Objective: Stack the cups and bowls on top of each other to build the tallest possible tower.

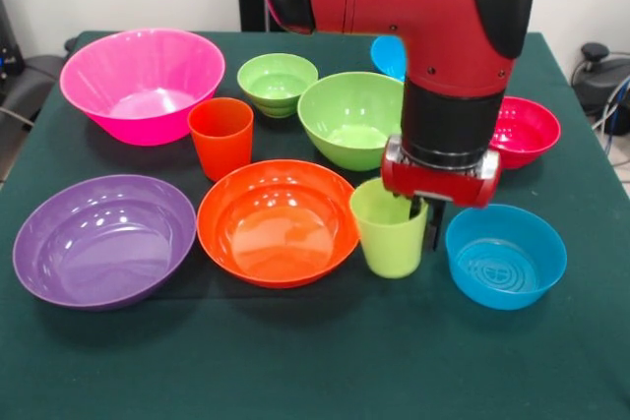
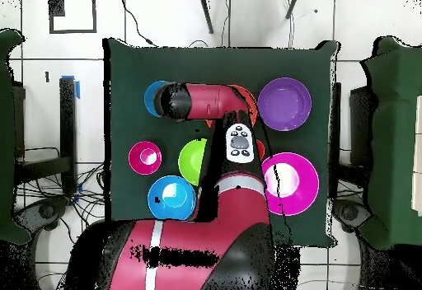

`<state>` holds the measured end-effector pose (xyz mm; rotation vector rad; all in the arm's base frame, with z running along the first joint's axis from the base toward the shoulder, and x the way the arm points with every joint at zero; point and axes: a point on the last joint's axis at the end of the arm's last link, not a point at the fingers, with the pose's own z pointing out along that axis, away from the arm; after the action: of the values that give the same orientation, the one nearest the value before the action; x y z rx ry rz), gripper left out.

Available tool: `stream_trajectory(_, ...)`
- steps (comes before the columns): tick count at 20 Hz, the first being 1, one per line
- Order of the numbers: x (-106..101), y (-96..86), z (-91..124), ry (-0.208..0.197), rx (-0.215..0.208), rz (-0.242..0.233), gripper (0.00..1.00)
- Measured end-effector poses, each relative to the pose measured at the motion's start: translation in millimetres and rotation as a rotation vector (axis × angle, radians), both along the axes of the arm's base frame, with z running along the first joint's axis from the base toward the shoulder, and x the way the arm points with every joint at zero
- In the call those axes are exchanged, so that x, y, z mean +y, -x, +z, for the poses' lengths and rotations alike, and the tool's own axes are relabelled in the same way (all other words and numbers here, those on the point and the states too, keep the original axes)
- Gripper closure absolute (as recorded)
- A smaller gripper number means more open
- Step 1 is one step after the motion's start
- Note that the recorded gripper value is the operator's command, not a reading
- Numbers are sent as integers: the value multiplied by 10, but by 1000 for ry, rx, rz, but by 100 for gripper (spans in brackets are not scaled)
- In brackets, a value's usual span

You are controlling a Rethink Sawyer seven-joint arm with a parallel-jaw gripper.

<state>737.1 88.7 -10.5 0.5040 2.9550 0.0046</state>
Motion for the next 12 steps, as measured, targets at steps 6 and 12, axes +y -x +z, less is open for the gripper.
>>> stream_trajectory(6,11,231,217,14,62,6,100)
stream_trajectory(12,56,617,430,30,110,15,100)
